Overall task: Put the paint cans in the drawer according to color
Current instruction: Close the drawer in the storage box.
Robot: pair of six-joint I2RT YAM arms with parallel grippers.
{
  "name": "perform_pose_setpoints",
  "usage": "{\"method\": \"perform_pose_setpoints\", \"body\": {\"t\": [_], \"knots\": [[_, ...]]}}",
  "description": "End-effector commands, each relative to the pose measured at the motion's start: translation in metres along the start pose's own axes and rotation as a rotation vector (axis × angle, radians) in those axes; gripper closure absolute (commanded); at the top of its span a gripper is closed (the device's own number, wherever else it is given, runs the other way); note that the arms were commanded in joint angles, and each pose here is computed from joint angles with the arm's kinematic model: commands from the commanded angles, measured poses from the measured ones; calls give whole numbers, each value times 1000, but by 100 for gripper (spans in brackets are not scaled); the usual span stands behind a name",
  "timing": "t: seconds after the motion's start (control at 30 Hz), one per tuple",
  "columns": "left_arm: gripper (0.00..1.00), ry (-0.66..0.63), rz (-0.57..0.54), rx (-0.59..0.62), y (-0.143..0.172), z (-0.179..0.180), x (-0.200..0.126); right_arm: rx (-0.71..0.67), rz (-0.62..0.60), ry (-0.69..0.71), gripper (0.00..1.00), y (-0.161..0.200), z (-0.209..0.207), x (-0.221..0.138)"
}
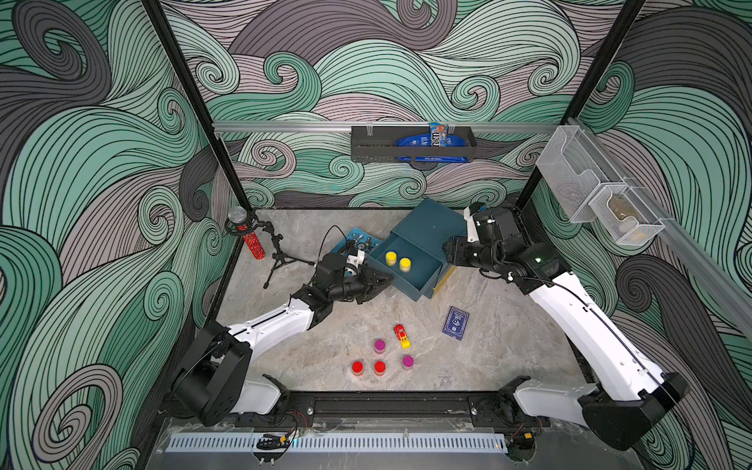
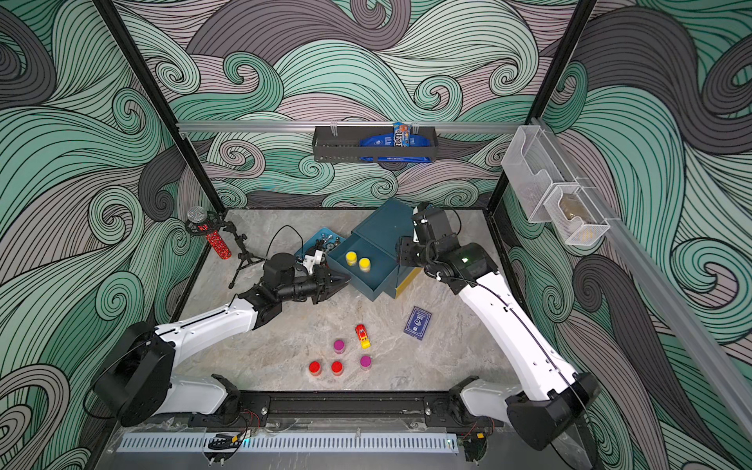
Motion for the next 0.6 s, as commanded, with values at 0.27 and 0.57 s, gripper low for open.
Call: {"method": "perform_pose_setpoints", "body": {"t": [0.27,0.57], "knots": [[78,98,-18,71,-29,-25,41,19,-53,-40,44,-9,2,-16],[70,128,-33,80,-49,-32,80,27,-64,-50,43,-8,1,-22]]}}
Point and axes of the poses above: each gripper's point midway between its finger pads, its own x axis out along the fingers, its own z axis along the line the jaws close on, y = z × x, the point moved 9 cm from there along -x, back along the fingers, and after that the axes turned 3 degrees about -x, right-handed, at the moved point
